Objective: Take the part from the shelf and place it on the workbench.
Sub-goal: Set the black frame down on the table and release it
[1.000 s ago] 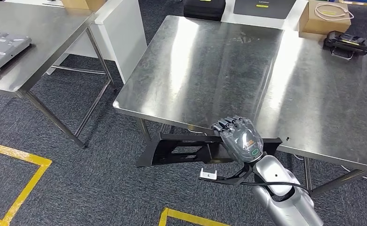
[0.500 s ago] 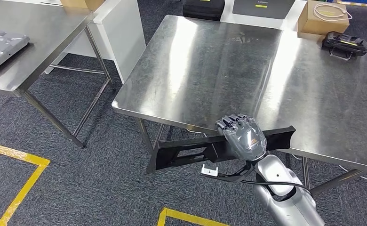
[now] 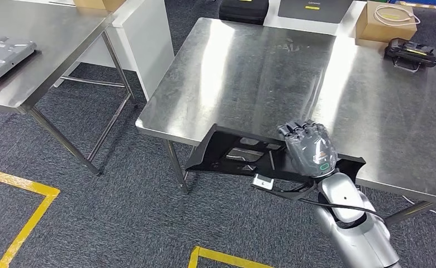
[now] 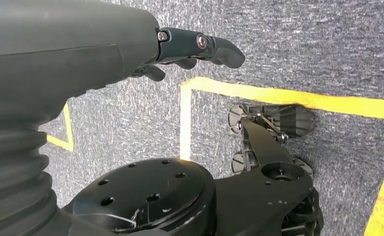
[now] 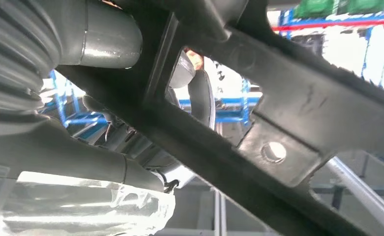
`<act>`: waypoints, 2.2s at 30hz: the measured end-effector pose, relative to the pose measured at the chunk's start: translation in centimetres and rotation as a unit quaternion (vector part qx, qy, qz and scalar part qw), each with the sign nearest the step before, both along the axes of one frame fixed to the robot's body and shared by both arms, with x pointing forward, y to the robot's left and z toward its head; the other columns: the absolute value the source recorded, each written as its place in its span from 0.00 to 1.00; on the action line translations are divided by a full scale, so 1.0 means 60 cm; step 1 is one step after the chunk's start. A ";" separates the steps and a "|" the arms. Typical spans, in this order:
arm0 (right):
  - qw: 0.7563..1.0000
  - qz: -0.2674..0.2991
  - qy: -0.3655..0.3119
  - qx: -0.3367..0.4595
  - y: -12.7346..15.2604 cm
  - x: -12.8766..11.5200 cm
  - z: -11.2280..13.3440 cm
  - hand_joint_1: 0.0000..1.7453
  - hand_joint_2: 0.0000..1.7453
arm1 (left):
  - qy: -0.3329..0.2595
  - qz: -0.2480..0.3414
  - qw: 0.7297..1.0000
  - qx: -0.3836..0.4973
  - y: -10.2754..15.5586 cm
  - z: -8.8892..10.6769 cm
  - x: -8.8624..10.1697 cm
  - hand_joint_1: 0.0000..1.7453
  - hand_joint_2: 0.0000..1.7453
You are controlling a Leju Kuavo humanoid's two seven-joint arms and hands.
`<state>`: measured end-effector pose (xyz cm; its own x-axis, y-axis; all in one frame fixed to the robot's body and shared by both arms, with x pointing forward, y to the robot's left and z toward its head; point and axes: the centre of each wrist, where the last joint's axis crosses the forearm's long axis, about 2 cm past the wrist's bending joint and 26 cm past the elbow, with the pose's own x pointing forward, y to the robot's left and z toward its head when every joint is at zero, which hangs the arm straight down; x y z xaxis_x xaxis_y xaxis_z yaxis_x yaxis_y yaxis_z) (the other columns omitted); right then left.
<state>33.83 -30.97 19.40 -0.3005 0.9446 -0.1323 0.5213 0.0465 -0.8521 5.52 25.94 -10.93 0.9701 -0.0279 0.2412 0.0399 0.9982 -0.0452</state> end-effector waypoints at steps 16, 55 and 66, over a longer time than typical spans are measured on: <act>0.999 -0.023 -0.004 -0.049 -0.101 0.071 0.100 1.00 1.00 | -0.017 0.022 1.000 0.007 0.004 0.000 -0.002 0.00 1.00; 0.990 -0.067 0.089 -0.085 -0.140 0.124 0.072 1.00 1.00 | -0.049 0.063 0.996 0.042 0.026 -0.004 -0.019 0.00 1.00; 0.985 -0.081 0.114 -0.101 -0.162 0.087 0.022 1.00 1.00 | -0.230 0.059 0.968 0.077 0.026 -0.003 -0.014 0.00 1.00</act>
